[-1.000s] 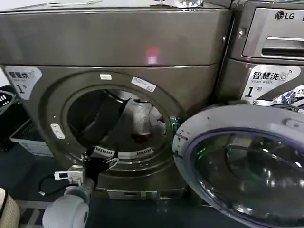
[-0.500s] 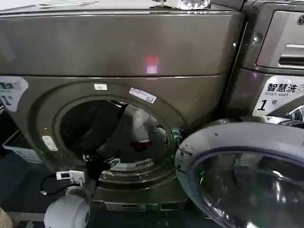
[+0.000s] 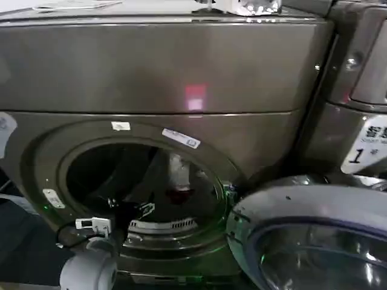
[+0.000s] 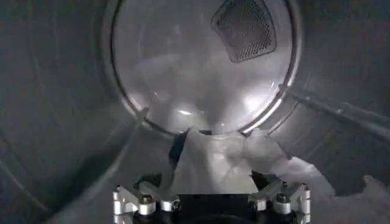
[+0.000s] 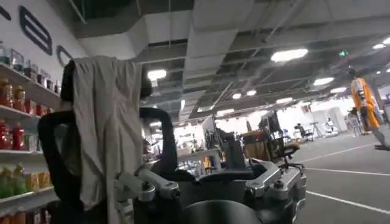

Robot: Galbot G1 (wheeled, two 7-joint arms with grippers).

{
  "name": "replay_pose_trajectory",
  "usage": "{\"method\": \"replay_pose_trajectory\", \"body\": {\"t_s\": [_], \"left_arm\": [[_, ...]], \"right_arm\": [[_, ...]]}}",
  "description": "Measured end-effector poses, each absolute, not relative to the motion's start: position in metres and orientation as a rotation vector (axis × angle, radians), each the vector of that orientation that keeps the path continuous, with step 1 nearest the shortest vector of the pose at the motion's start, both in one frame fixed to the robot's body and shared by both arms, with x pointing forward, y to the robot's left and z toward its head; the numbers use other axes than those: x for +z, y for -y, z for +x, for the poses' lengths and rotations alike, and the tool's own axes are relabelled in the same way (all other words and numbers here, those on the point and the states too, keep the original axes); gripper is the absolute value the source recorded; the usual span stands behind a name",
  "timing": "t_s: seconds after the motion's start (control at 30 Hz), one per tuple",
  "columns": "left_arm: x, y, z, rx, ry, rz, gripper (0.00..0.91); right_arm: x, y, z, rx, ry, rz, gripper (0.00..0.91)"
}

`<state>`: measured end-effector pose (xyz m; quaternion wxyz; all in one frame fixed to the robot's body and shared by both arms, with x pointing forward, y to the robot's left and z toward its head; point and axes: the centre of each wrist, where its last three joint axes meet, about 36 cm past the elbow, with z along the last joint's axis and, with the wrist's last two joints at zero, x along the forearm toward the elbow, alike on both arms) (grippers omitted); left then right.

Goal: Grasp the clothes from the dryer.

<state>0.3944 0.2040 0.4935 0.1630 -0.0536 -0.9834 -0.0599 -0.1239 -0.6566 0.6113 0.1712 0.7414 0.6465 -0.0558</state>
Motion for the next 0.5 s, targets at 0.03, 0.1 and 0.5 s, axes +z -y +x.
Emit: {"method": "replay_pose_trajectory", "body": {"t_s": [0.03,0.1,0.5], "left_arm": [[0.491,-0.203,0.399,-0.177,2.798,-0.154,0.907],[0.486,-0.201,0.413,-0.191,2.786,-0.157,0.907],[0.488,-0.204,0.509,-0.73,2.578,-0.309,0.907]], "right_arm": [[0.611,0.656,-0.123,-0.159,-1.837,2.103,0.907],[0.61,0.657,-0.122,-0.158,-1.84,2.101,0.907],[0.614,0.656,-0.118,-0.182,-1.857,2.087,0.907]]}}
